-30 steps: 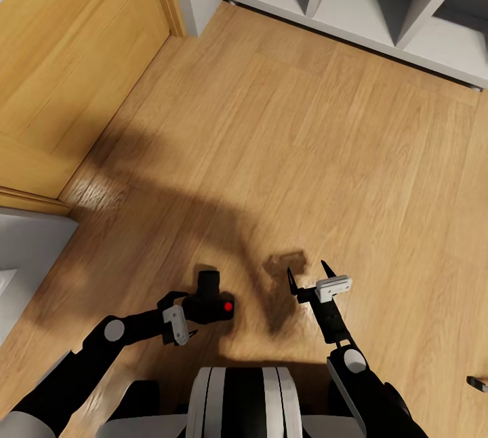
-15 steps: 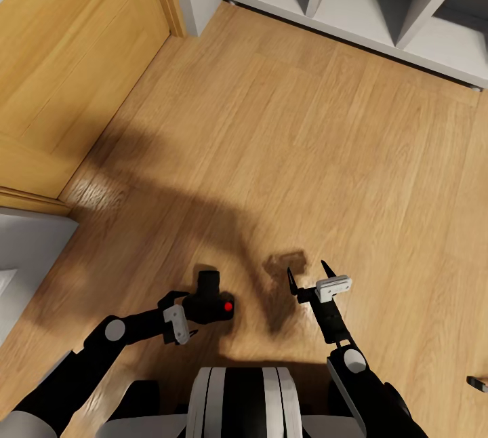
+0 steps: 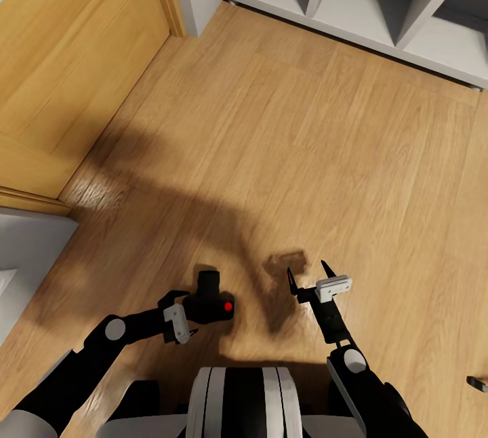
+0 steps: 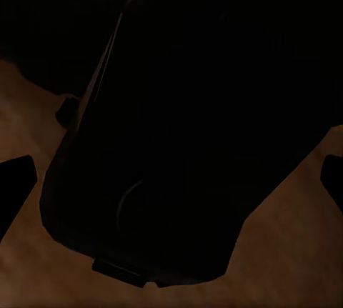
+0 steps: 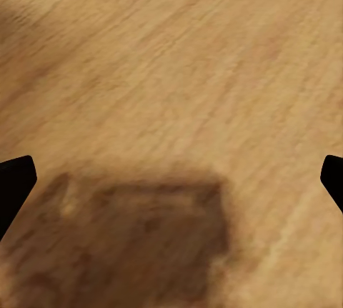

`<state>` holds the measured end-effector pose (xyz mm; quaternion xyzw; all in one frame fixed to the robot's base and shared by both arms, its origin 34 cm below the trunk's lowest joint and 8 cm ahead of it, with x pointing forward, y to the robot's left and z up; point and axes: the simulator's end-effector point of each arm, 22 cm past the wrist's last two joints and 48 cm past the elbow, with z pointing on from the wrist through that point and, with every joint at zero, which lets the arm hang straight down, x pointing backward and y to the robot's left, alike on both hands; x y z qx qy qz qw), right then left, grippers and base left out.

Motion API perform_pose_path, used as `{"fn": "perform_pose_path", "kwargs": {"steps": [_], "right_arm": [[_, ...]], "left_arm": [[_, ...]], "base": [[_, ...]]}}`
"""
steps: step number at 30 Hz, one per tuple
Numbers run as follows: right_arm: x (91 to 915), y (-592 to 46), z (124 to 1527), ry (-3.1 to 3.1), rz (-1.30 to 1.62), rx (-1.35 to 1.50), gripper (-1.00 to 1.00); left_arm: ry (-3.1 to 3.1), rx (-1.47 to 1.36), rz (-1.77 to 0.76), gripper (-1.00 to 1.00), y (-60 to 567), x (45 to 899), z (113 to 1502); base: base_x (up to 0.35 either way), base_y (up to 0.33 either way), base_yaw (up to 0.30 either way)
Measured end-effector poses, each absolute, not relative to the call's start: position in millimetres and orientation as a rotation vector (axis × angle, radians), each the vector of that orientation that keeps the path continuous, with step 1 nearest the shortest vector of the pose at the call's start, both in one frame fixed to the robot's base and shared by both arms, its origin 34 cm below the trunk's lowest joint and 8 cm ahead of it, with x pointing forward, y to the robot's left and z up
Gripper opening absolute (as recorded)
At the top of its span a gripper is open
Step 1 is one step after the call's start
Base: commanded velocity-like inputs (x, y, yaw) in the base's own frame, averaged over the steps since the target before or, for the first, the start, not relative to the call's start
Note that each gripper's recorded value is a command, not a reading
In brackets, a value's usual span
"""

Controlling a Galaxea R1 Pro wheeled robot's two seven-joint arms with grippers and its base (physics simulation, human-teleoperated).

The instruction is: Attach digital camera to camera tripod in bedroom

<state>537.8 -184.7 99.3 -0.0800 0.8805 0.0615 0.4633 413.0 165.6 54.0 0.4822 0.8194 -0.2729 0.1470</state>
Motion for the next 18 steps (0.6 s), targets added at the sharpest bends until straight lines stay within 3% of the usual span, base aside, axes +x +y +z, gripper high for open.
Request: {"fn": "perform_pose_path", "kwargs": {"steps": [2, 3, 18], "right_arm": [[537.8, -184.7, 99.3, 2.164, 0.151, -0.197, 1.00], [537.8, -184.7, 99.3, 2.164, 0.151, -0.197, 1.00], [537.9, -184.6, 99.6, 2.163, 0.151, -0.197, 1.00]], "left_arm": [[2.358, 1.388, -0.785, 1.00, 165.7, 412.9, 53.9], [2.360, 1.388, -0.786, -1.00, 165.9, 412.7, 53.7], [2.361, 1.381, -0.791, -1.00, 164.2, 412.3, 54.1]], "base": [[0.000, 0.000, 0.000], [0.000, 0.000, 0.000], [0.000, 0.000, 0.000]]}}
